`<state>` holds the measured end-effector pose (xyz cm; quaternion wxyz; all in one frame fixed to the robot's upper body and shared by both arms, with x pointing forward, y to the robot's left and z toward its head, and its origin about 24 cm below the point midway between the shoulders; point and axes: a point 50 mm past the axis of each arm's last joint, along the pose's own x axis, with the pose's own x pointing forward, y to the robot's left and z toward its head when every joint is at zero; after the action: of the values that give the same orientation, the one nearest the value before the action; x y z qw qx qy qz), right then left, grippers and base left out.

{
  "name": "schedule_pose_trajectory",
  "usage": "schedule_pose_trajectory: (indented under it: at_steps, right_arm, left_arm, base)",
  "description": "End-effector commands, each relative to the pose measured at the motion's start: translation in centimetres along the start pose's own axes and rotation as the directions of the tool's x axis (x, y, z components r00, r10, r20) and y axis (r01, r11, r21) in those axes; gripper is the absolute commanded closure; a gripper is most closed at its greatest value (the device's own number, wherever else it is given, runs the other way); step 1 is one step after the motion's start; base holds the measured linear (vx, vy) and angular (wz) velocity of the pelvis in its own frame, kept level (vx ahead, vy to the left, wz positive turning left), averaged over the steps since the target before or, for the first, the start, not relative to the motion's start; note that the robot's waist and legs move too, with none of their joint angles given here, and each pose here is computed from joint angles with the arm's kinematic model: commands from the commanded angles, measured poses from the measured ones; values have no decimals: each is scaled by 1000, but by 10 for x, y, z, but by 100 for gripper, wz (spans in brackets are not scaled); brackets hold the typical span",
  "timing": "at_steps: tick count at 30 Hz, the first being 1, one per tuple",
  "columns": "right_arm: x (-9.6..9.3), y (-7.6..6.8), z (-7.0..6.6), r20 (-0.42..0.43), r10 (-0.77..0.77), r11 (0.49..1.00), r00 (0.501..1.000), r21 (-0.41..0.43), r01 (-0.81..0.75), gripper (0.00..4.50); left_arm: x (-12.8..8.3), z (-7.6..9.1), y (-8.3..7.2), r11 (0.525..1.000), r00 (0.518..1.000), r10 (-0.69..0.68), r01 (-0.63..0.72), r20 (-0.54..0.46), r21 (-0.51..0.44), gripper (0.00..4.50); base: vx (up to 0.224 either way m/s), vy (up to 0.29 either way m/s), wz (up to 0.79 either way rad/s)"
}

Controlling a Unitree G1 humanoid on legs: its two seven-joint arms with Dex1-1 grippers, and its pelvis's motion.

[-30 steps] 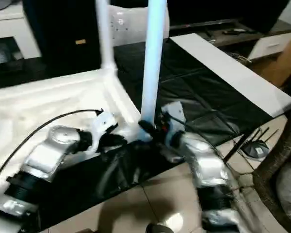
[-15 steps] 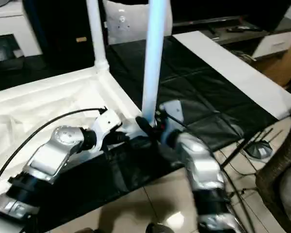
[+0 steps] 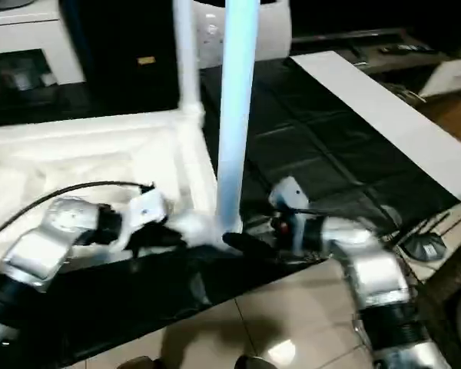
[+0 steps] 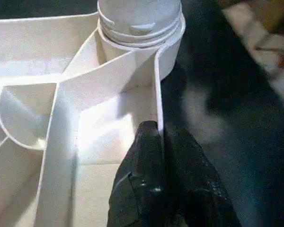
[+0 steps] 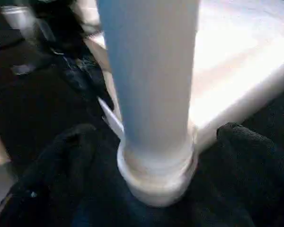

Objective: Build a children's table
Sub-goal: Rotate leg to tighten

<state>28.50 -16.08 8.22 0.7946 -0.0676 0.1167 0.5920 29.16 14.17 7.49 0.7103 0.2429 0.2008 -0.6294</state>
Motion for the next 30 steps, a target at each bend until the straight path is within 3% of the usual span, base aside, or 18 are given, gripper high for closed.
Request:
schedule_pose_trajectory:
  at_steps: [1, 7, 12, 30]
  right_arm:
    - [0, 2, 2, -8, 79, 997, 997, -20, -79, 6]
    - [1, -2, 1, -66, 196, 980, 978, -28, -198, 21]
    - [3, -5, 0, -120, 270, 961, 956, -33, -275, 68]
    - [11, -2, 4, -101, 391, 917, 915, -45, -397, 224]
  left_arm:
    - [8, 9, -5, 989, 993, -114, 115, -8, 89, 450]
    - [5, 8, -5, 969, 980, -193, 198, -49, 147, 450]
    - [3, 8, -5, 954, 970, -233, 242, -66, 180, 450]
    - [4, 9, -2, 936, 959, -274, 283, -72, 209, 450]
  base:
    - [0, 0, 0]
    - [0, 0, 0]
    - [0, 0, 0]
    - [0, 0, 0]
